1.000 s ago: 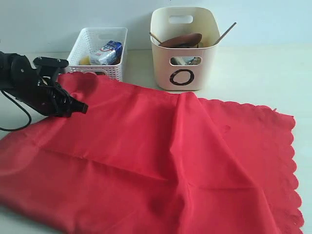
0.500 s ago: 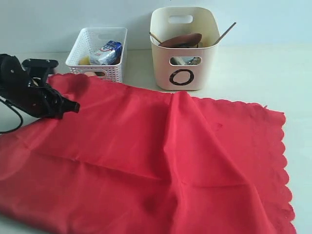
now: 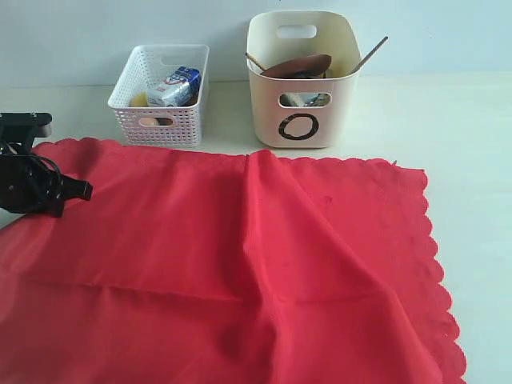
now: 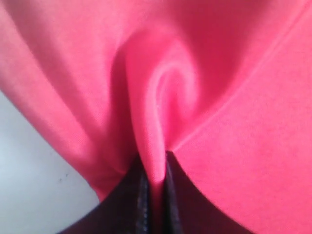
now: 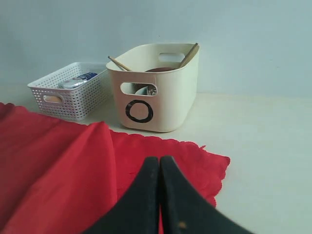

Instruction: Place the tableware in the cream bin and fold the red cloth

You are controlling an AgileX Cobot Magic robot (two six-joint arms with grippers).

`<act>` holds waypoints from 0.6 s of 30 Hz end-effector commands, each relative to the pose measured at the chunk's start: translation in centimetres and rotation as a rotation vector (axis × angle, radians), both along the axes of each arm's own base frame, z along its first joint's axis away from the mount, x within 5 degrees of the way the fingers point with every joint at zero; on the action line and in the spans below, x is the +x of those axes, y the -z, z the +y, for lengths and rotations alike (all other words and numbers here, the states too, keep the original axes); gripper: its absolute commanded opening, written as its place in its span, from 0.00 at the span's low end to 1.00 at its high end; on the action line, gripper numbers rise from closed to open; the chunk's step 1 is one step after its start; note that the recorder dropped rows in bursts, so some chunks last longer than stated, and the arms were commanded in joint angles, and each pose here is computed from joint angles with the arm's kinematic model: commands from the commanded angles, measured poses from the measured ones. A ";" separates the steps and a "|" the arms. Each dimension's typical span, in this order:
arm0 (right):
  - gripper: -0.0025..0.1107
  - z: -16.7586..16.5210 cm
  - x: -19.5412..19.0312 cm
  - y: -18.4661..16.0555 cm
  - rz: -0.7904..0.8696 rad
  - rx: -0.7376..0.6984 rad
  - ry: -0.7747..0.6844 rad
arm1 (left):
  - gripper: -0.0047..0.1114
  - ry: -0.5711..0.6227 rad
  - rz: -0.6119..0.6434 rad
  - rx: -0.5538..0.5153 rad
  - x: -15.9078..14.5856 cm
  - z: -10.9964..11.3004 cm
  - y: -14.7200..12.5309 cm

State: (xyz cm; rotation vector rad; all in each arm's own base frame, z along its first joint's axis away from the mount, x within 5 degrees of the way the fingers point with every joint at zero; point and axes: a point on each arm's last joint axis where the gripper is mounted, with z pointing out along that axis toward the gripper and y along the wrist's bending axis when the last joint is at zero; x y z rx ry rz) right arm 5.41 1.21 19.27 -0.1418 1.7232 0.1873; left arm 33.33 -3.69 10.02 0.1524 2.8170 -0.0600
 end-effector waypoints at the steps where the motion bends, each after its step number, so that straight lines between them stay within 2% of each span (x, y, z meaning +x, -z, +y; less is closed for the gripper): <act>1: 0.02 0.0 0.0 0.1 -0.005 0.001 -0.001 | 0.04 0.007 0.160 0.016 -2.1 0.3 1.6; 18: 0.02 0.0 0.0 0.0 -0.012 0.003 -0.001 | 0.04 0.003 0.173 0.016 -2.3 0.3 1.7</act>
